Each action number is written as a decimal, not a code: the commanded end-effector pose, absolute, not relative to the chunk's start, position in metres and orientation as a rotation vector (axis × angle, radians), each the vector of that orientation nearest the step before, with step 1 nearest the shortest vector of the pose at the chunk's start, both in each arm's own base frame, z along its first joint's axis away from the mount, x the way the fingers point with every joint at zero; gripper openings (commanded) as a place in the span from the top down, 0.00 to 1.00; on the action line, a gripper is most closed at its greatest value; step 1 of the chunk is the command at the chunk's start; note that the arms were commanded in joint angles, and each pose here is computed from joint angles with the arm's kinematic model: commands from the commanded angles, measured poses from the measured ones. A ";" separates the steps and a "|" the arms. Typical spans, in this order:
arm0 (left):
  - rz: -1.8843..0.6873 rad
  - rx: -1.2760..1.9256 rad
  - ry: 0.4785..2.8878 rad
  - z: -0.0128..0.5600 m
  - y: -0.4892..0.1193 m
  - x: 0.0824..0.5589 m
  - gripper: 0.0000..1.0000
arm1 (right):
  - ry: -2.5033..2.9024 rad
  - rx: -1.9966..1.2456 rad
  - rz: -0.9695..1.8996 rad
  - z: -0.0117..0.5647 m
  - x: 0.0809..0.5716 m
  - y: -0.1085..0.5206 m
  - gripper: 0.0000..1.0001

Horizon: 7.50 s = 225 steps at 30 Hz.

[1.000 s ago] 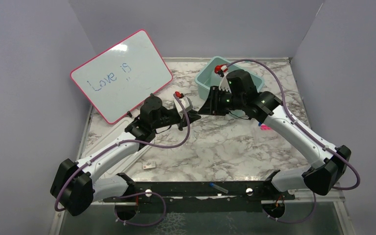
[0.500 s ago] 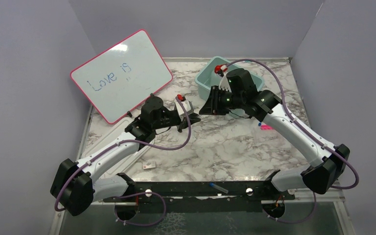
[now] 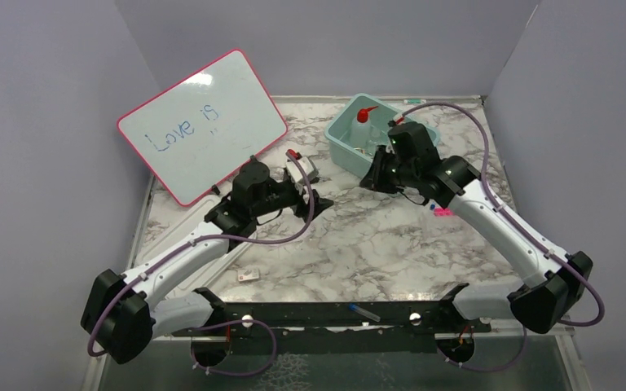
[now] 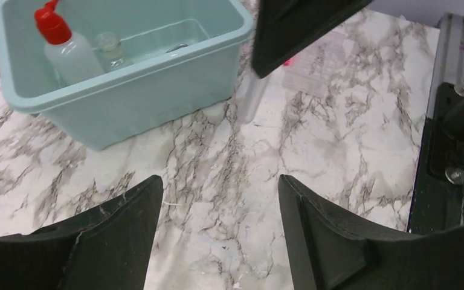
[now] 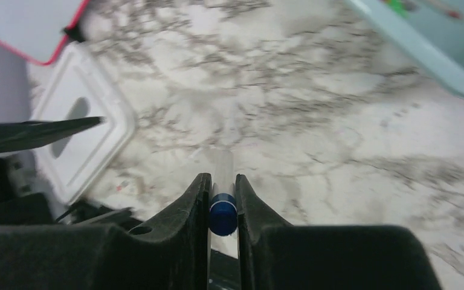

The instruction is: Organize the chemistry lab equipment

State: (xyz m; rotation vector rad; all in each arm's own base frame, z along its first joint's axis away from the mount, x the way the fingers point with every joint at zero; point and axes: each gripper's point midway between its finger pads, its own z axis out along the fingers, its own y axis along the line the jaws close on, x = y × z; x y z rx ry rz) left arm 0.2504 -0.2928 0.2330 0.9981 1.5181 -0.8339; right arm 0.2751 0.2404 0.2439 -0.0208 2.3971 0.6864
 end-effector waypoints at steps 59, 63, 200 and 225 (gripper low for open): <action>-0.966 0.628 1.671 0.224 -0.282 0.252 0.29 | 2.445 0.748 -0.147 0.090 0.272 0.005 0.85; -0.967 0.627 1.672 0.224 -0.282 0.252 0.29 | 2.459 0.745 -0.162 0.085 0.270 0.004 0.83; -1.165 0.966 1.353 0.259 -0.303 0.218 0.99 | 2.179 0.006 1.056 0.283 0.229 0.297 0.65; -0.958 1.305 1.168 0.252 -0.301 0.214 1.00 | 2.378 -0.139 1.043 0.269 0.229 0.296 0.78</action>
